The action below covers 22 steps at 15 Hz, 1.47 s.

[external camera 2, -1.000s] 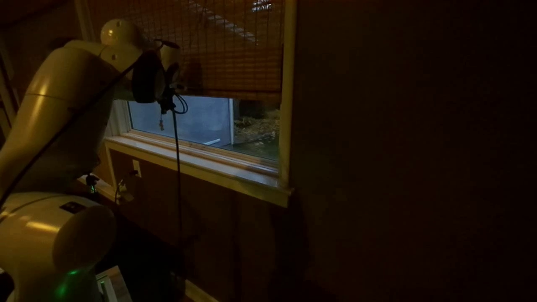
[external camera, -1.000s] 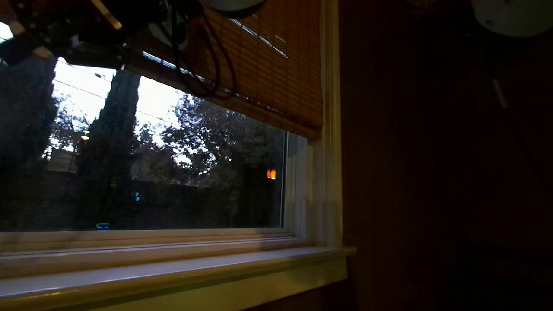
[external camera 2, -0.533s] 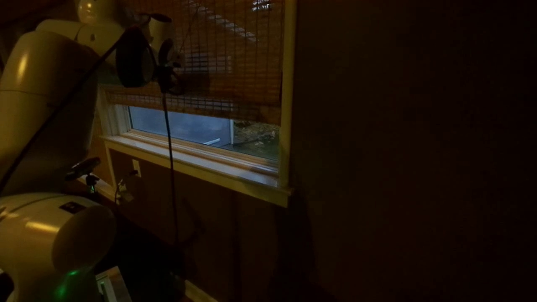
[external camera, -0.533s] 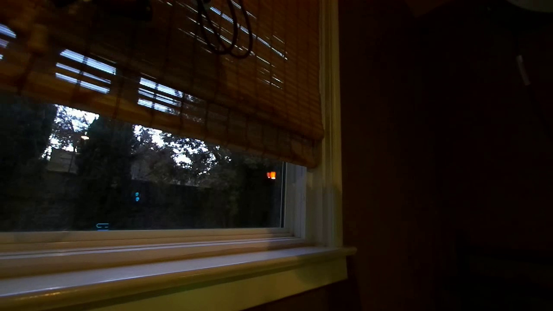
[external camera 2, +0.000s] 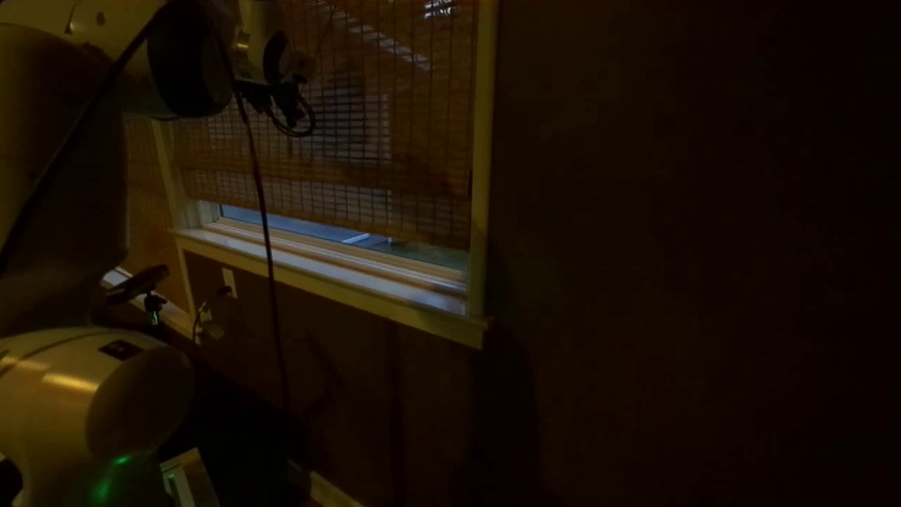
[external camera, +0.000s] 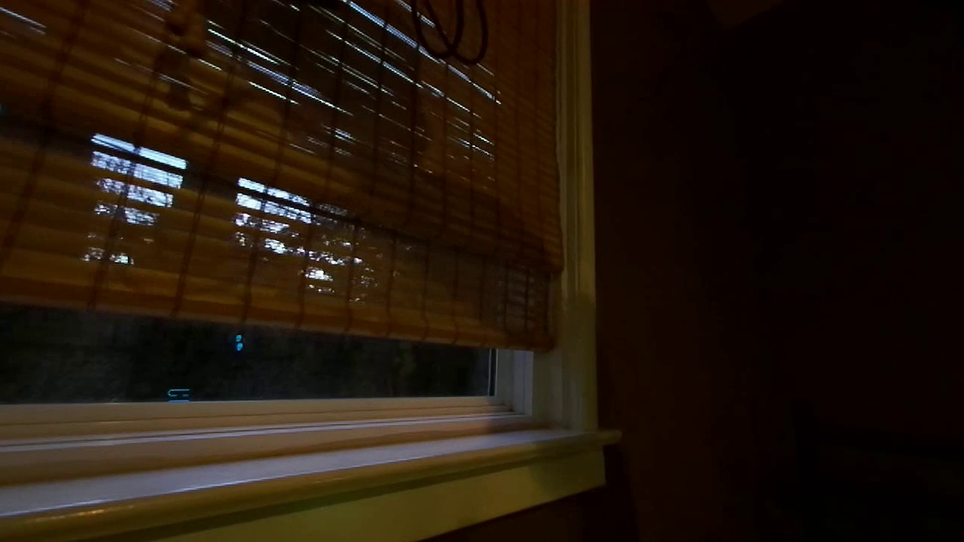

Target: Close the window blinds

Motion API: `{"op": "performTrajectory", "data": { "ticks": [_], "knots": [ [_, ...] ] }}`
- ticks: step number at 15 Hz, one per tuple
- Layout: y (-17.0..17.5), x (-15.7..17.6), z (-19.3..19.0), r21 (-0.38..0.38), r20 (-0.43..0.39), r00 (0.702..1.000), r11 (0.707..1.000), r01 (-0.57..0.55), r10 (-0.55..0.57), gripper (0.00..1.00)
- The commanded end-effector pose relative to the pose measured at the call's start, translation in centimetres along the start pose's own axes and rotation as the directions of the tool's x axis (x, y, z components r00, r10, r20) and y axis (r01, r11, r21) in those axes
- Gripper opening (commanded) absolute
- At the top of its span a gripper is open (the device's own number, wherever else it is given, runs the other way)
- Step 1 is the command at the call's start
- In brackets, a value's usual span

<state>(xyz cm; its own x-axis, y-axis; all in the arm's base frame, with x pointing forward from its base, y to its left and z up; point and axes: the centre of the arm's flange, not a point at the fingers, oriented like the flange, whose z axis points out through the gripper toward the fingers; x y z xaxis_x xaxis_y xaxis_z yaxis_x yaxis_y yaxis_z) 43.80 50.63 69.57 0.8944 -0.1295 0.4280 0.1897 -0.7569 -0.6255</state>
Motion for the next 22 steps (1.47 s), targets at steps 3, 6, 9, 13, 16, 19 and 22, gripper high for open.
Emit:
{"op": "performTrajectory", "data": {
  "ticks": [3,6,9,13,16,19,22],
  "knots": [
    [1.8,-0.8,-5.3,-0.044,-0.165,0.985,0.997,-0.062,0.054,0.01],
    [2.0,-0.7,-7.7,-0.059,-0.239,0.969,0.995,-0.077,0.061,0.01],
    [2.0,-0.6,-10.4,-0.074,-0.324,0.944,0.993,-0.094,0.065,0.01],
    [2.4,-0.2,-13.6,-0.101,-0.431,0.9,0.987,-0.122,0.067,0.01],
    [3.7,-0.2,-14.5,-0.165,-0.461,0.885,0.973,-0.159,0.067,0.01],
    [6.2,-0.6,-14.2,-0.288,-0.448,0.892,0.935,-0.208,0.061,0.01],
    [8.9,-1.7,-14.2,-0.41,-0.433,0.898,0.871,-0.27,0.075,0.01]
  ]
}}
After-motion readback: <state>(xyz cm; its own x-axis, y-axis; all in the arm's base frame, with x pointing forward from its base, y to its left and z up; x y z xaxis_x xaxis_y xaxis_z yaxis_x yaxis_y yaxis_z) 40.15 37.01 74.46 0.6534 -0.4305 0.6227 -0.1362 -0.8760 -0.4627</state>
